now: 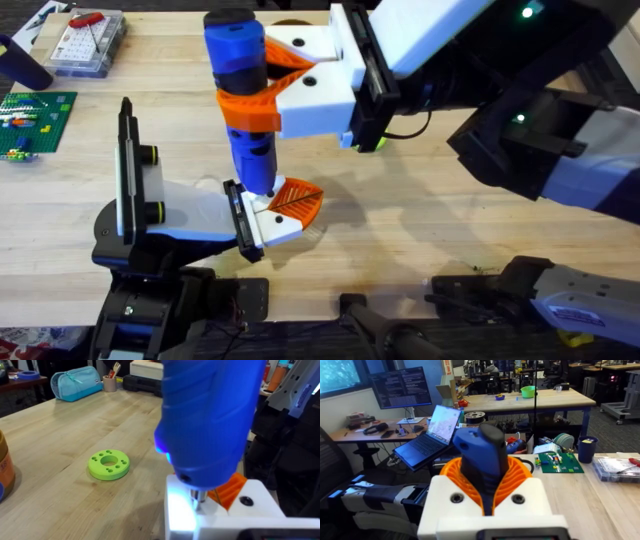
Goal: Pick up the gripper from the table and insert it into the empty holder that is missing its gripper. Then pick up a screw, insert it into the mounting hole, and use the screwdriver to tighten it. Finally, clean up the table by picking up the vegetable and placing it into the bucket.
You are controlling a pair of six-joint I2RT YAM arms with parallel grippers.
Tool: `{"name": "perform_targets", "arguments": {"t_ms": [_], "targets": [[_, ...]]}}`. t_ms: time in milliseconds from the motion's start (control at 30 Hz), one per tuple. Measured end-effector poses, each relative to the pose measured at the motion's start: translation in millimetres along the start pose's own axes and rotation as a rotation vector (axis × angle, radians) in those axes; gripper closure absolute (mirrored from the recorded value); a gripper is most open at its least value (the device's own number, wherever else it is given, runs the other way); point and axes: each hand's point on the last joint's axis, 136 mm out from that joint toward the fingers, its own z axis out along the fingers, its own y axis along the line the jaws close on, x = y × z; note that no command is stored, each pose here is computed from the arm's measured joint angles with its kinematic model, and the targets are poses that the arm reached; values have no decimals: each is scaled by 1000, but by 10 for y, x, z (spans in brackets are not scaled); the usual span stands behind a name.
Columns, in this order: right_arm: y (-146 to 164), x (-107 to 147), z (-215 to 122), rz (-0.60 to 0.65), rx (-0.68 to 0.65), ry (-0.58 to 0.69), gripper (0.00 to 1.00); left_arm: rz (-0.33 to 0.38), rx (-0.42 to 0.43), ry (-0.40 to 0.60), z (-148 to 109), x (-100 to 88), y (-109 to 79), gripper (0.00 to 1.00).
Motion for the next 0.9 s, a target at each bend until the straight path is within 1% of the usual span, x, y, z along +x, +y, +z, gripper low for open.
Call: {"name": "perform_targets", "arguments": {"t_ms": [133, 333, 500, 733, 900], "targets": [[-2, 8, 0, 6, 1, 3, 948, -5, 2, 1, 0, 2, -4, 987], [29, -91, 3, -36, -13, -35, 948, -5, 2, 0, 0, 1, -4, 987], [64, -120, 6, -25, -35, -34, 950, -4, 2, 0, 0, 1, -4, 987], [95, -402, -41, -59, -81, -49, 949, -5, 2, 0, 0, 1, -4, 987], [51, -375, -77, -28, -77, -30, 948, -5, 2, 0, 0, 1, -4, 987]]}}
